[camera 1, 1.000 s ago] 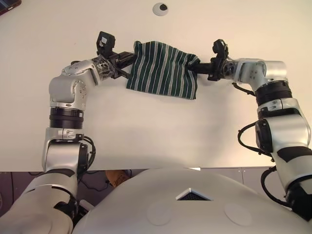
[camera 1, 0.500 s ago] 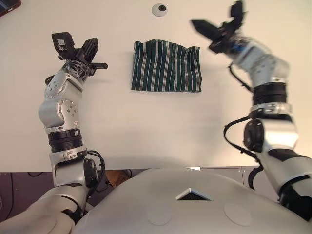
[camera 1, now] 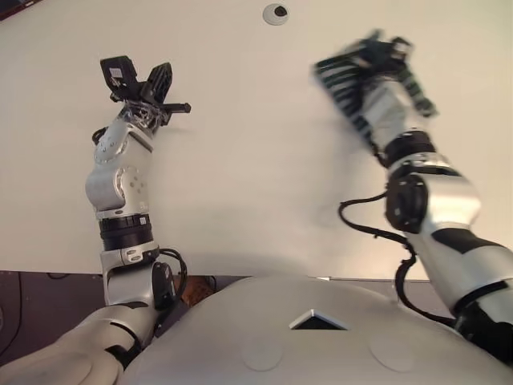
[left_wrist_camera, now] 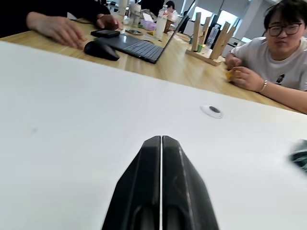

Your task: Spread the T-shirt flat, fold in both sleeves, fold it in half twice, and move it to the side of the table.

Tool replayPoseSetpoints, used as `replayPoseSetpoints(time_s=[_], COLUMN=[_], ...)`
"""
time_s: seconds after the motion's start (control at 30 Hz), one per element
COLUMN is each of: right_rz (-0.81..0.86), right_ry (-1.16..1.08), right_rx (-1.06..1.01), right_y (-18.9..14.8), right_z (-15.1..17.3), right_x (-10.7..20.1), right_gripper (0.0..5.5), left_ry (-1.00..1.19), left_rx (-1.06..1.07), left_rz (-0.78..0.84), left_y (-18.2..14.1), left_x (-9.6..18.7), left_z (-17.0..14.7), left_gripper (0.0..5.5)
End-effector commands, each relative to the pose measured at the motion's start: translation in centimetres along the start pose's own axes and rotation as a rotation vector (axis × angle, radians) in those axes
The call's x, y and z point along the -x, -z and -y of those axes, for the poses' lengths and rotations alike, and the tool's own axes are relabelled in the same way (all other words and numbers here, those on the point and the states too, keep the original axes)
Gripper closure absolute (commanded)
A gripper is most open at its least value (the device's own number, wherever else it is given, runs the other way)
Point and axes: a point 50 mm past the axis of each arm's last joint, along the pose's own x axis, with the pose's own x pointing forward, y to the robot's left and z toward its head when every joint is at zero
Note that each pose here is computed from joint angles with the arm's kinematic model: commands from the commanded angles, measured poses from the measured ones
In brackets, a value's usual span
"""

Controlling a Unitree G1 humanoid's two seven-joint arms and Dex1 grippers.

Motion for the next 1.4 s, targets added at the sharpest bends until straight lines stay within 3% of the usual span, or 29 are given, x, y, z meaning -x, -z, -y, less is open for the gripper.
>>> replayPoseSetpoints(time_s=[0.03, 0.1, 0.2, 0.27, 0.37, 0.57, 0.8, 1.2, 1.4], right_rz=[0.08, 0.29, 0.561, 0.65, 0.648, 0.516, 0.483, 0.461, 0.482], right_ry=[0.13, -0.017, -0.214, -0.323, -0.411, -0.414, -0.332, -0.437, -0.428], right_rx=[0.117, 0.314, 0.492, 0.522, 0.533, 0.511, 0.508, 0.615, 0.598], right_y=[-1.5, -4.1, -5.2, -4.3, -2.0, 1.0, -0.7, -3.5, -3.2], right_z=[4.9, 1.4, -4.2, -7.0, -8.8, -8.9, -7.3, -8.5, -8.8], right_x=[0.2, 0.6, 2.8, 4.7, 6.5, 7.2, 5.3, 4.0, 4.1], right_gripper=[5.48, 5.48, 5.48, 5.48, 5.48, 5.48, 5.48, 5.48, 5.48], left_ry=[-0.036, -0.045, -0.069, -0.081, -0.057, -0.072, -0.133, -0.335, -0.29], left_rx=[-0.036, -0.083, -0.243, -0.306, -0.316, -0.281, -0.243, -0.087, -0.112], left_rz=[0.02, 0.02, 0.015, 0.031, 0.066, 0.103, 0.116, 0.172, 0.177], left_y=[-0.2, -0.2, -0.1, 0.0, 0.2, -0.3, 0.9, 4.0, 3.6], left_x=[0.5, 0.4, 0.1, -0.1, -0.2, -1.2, -1.6, -0.3, -1.1], left_z=[-0.1, -0.2, -0.1, 0.4, 1.4, 2.0, 2.5, 2.8, 2.9], left_gripper=[5.5, 5.5, 5.5, 5.5, 5.5, 5.5, 5.5, 5.5, 5.5])
